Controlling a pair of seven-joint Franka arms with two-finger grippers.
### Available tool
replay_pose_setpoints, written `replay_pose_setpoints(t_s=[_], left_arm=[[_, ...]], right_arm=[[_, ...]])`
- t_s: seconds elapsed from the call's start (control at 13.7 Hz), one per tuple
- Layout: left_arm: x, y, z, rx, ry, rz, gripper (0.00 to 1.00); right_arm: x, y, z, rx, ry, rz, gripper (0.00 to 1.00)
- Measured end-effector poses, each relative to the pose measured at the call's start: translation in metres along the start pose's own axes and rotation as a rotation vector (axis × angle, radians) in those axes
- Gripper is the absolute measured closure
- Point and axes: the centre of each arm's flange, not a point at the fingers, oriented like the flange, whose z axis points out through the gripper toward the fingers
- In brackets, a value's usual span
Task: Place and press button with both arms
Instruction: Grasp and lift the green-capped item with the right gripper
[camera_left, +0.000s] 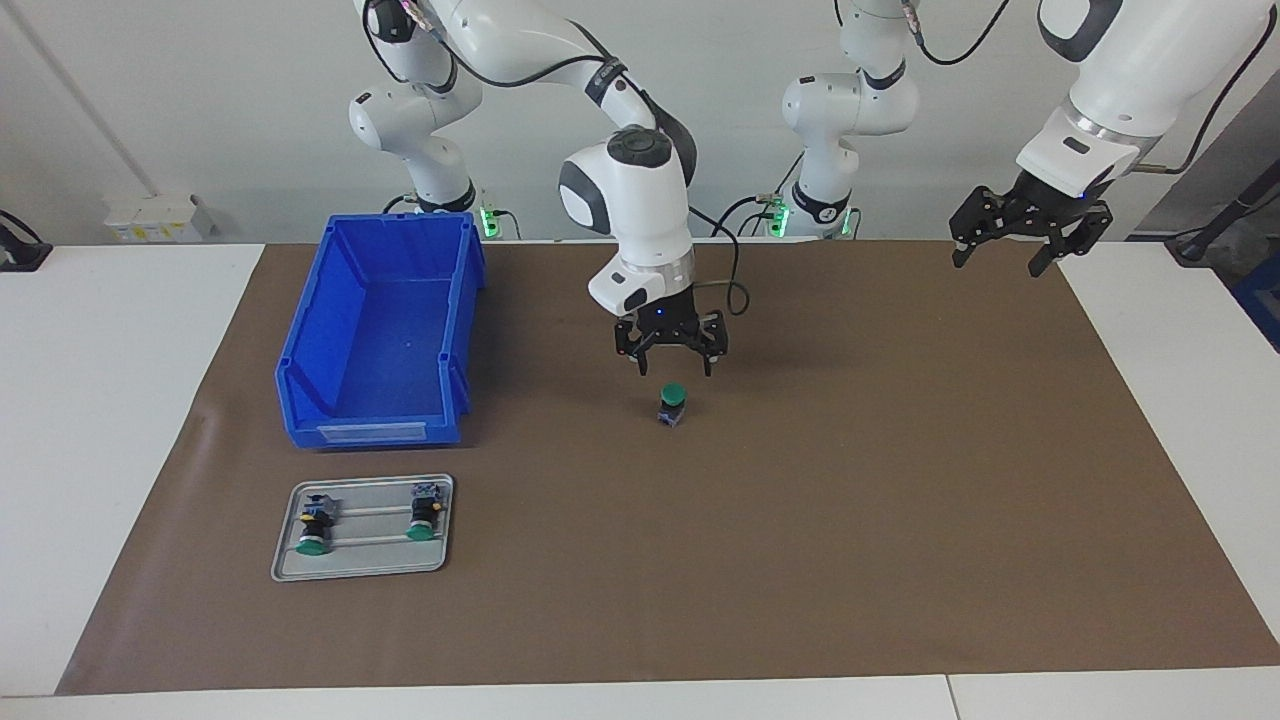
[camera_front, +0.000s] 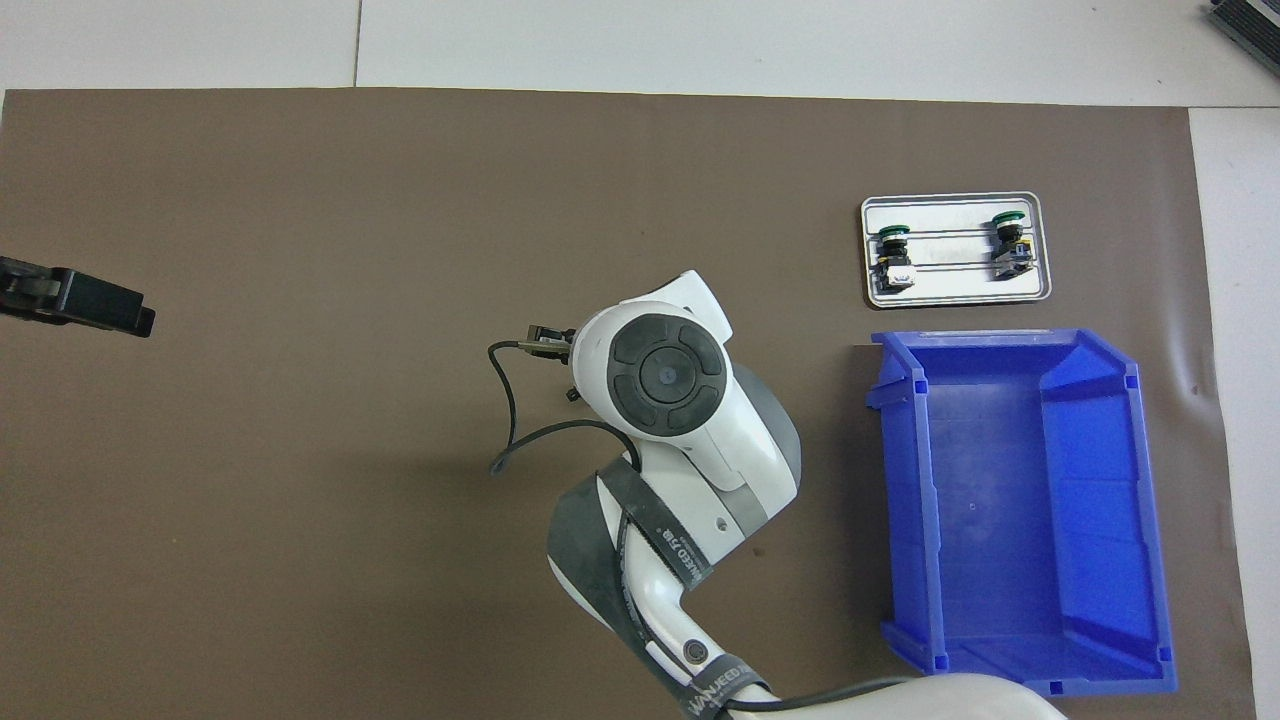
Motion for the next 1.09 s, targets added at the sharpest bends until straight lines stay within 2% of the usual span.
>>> replay_pose_setpoints(t_s=[0.36, 0.66, 1.09], left_arm=[[-0.015, -0.007, 0.023, -0.011, -0.075, -0.014, 0.00], [-0.019, -0.006, 0.021, -0.010, -0.067, -0.014, 0.00], [-0.012, -0.007, 0.016, 0.001, -0.003, -0.047, 0.00]], right_arm=[[-0.019, -0.003, 0.081, -0.087, 0.019, -0.047, 0.00], [-0.017, 0.000, 0.088, -0.099, 0.016, -0.045, 0.00], [-0.019, 0.001, 0.089, -0.110, 0.007, -0.046, 0.00]])
